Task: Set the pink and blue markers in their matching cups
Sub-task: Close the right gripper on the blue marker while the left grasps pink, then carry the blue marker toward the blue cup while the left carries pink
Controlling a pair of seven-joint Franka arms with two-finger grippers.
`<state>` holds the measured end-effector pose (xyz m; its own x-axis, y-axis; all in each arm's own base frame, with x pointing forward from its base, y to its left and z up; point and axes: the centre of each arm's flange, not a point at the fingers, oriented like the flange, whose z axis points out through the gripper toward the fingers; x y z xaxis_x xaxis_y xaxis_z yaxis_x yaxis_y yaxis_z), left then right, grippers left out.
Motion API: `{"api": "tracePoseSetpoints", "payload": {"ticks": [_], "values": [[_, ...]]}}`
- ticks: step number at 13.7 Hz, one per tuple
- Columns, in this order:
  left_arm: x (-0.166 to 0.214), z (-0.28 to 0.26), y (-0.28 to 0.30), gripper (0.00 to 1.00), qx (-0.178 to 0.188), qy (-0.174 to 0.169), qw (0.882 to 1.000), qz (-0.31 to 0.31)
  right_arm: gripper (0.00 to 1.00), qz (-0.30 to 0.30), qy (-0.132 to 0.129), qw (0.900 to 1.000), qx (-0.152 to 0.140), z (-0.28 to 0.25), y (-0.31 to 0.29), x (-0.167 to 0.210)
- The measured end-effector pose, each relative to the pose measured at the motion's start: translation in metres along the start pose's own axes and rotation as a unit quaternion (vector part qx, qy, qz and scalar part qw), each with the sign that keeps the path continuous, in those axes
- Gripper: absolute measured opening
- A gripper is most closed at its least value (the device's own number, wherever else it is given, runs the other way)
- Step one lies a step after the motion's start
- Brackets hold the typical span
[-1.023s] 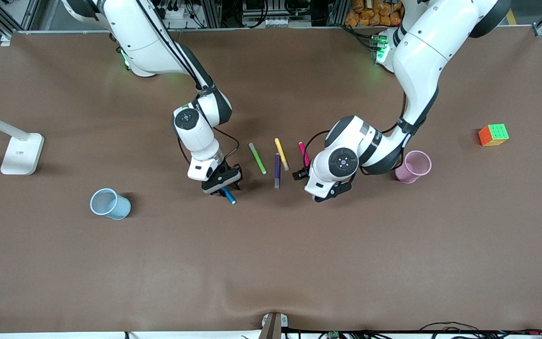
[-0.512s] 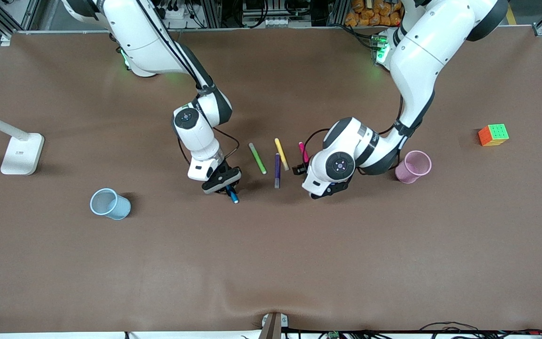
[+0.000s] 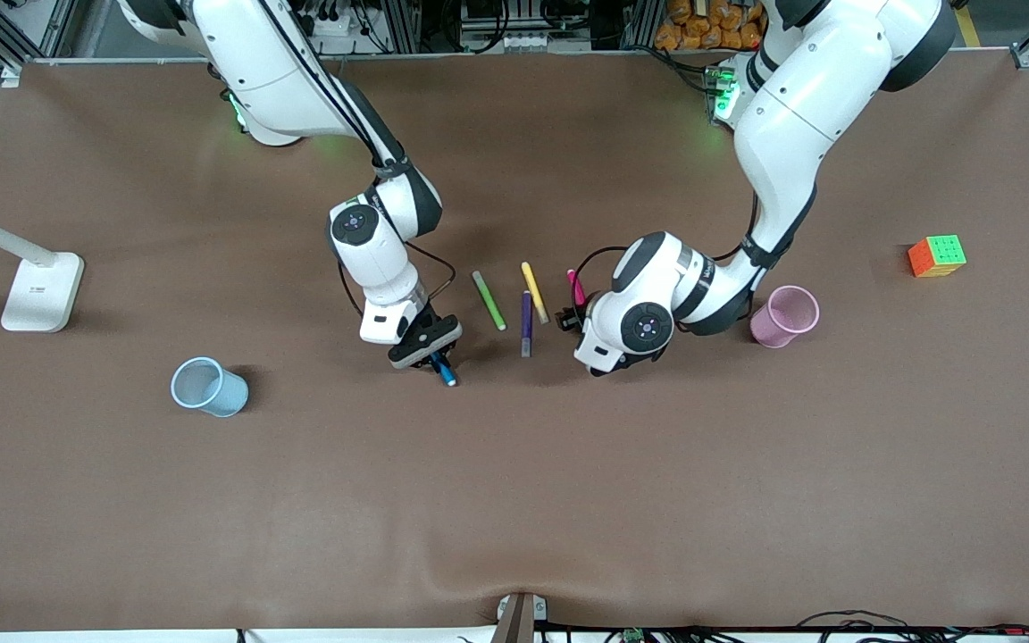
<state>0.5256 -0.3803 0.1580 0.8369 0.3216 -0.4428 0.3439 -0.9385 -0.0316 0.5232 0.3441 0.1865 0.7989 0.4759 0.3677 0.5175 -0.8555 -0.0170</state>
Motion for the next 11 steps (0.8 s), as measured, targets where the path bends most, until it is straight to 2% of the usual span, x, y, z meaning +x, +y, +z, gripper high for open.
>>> {"api": "tracePoseSetpoints", "payload": {"ticks": [4,5,8,11], "values": [[0.001,-0.001,0.001,0.29,-0.005,-0.002,1.000,-0.003,0.17,-0.035,-0.041,0.999,0.004,-0.038,0.013,0.018],[0.001,-0.001,0.002,0.21,-0.007,-0.002,1.000,-0.003,0.17,-0.044,-0.051,0.998,0.005,-0.048,0.018,0.021],[0.001,-0.001,0.002,0.18,-0.007,-0.002,1.000,-0.003,0.17,-0.083,-0.089,0.993,0.003,-0.075,0.040,0.028],[0.001,-0.001,0.002,0.18,-0.008,-0.002,1.000,-0.004,0.17,-0.125,-0.131,0.983,-0.020,-0.097,0.064,0.029]]}}
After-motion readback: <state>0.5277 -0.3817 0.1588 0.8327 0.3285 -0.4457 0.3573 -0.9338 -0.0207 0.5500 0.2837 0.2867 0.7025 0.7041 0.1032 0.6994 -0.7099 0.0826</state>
